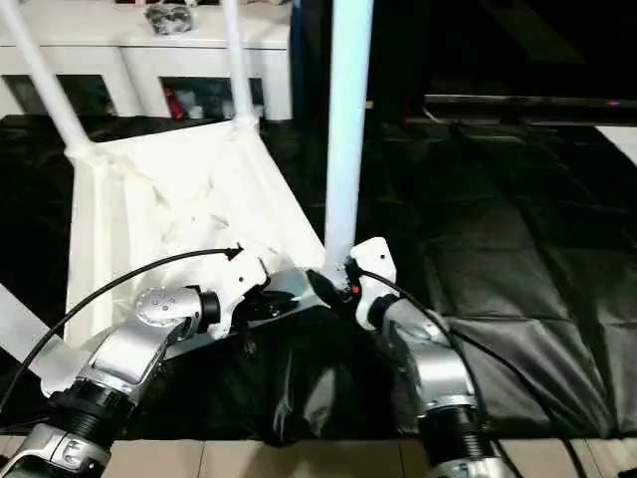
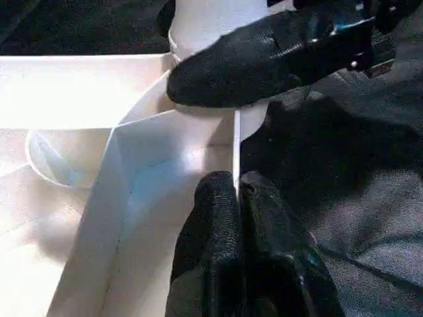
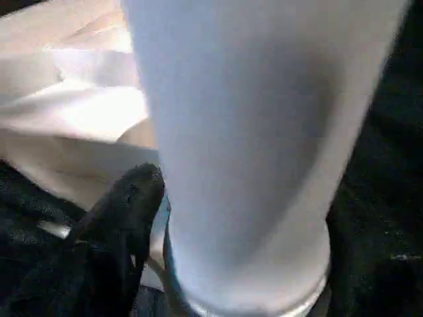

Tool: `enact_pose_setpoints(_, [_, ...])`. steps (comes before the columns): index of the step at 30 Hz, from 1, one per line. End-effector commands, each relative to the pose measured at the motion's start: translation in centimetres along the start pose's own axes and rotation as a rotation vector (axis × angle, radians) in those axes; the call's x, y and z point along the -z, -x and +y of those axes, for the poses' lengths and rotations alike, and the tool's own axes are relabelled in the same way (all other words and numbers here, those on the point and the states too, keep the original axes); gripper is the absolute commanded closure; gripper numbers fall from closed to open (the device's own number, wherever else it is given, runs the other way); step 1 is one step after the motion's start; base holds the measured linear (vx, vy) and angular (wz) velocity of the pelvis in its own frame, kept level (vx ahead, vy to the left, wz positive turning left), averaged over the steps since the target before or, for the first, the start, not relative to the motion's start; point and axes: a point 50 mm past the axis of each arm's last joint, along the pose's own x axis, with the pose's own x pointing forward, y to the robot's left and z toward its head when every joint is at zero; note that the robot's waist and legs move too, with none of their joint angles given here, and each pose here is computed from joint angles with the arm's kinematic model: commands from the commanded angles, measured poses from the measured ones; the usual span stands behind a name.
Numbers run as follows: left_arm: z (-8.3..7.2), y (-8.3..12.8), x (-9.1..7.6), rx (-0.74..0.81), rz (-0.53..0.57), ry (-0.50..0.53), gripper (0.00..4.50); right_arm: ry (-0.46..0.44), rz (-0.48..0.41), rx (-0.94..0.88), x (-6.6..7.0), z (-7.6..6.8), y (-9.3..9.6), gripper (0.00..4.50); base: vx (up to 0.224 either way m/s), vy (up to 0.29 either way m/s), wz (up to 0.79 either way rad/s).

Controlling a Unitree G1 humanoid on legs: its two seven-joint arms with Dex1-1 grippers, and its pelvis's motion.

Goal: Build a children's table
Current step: Rotate leg to tighten

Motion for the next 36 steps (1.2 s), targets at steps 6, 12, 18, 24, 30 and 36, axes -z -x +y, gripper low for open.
enact_pose_setpoints(6, [-0.9, -0.3, -1.2, 0.205, -0.068, -0.064, 4.50, 0.128, 0.049, -0.390, -0.6, 2.1, 0.2, 0.54, 0.000, 0.000, 0.00])
enact_pose_setpoints(12, [-0.1, 1.2, -0.4, 0.291, -0.015, -0.087, 4.50, 0.169, 0.099, -0.563, -0.9, 1.5, 1.8, 0.69, 0.000, 0.000, 0.00])
enact_pose_setpoints(18, [1.0, 2.3, -0.1, 0.333, 0.024, -0.100, 4.50, 0.200, 0.159, -0.702, -0.7, 1.3, 3.1, 1.17, 0.000, 0.000, 0.00])
enact_pose_setpoints(24, [1.4, 2.2, -0.2, 0.312, 0.020, -0.107, 4.50, 0.195, 0.159, -0.719, -0.5, 1.7, 2.9, 1.64, 0.000, 0.000, 0.00])
enact_pose_setpoints(30, [1.0, 1.0, -0.5, 0.219, -0.039, -0.070, 4.50, 0.103, 0.084, -0.581, -0.4, 2.2, 2.0, 1.77, 0.000, 0.000, 0.00])
enact_pose_setpoints(36, [-0.7, -0.9, -1.1, 0.143, -0.099, -0.016, 4.50, -0.021, 0.012, -0.237, 0.3, 2.3, -0.6, 1.78, 0.000, 0.000, 0.00])
